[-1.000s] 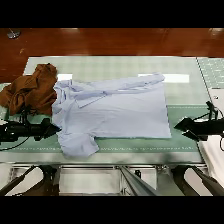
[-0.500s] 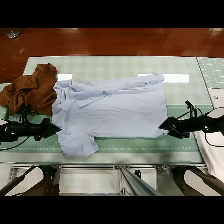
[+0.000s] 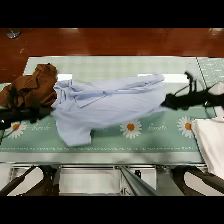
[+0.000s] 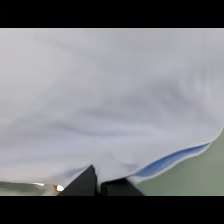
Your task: Fold the shirts.
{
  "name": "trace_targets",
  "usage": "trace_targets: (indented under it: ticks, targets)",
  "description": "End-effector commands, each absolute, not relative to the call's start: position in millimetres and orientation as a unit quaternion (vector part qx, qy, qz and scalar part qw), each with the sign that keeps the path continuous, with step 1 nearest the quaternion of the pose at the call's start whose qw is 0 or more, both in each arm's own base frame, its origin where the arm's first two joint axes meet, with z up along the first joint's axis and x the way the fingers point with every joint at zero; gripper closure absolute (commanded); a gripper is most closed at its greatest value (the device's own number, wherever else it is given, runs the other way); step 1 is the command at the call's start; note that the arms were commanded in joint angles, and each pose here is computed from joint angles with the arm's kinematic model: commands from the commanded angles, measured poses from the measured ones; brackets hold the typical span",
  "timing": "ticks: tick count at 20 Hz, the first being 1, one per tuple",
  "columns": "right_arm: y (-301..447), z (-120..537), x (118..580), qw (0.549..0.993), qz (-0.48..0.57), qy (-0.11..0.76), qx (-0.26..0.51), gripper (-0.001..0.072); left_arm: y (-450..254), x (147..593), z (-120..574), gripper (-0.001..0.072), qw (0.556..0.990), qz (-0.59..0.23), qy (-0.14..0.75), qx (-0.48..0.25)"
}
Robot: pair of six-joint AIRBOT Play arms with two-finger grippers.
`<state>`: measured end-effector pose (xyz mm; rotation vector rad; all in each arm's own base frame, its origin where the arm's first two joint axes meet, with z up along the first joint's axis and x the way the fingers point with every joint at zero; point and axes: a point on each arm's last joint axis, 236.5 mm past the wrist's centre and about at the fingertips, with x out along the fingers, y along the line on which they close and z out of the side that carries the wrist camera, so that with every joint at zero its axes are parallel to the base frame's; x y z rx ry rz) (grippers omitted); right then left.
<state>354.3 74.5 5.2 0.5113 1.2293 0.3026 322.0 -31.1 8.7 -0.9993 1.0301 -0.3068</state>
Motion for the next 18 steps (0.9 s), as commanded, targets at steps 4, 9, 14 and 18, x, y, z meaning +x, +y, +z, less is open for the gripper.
trace_targets:
  ticks: [4,9,14,18]
  targets:
    - [48,309,425,0.939,0.149,0.293,0.098,0.0688,-21,381,323,0.0688,0.897,-0.263,0.137,-0.327]
    - [38,478,323,0.990,0.108,0.089,0.012,0.0688,-13,306,467,0.0689,0.988,-0.127,0.007,-0.088]
    - [26,503,222,0.997,0.053,0.051,-0.028,0.0688,-7,215,498,0.0688,0.999,0.012,-0.032,0.023]
    - [22,477,188,0.995,0.036,0.089,-0.022,0.0688,-4,166,488,0.0688,0.996,0.048,-0.020,0.066]
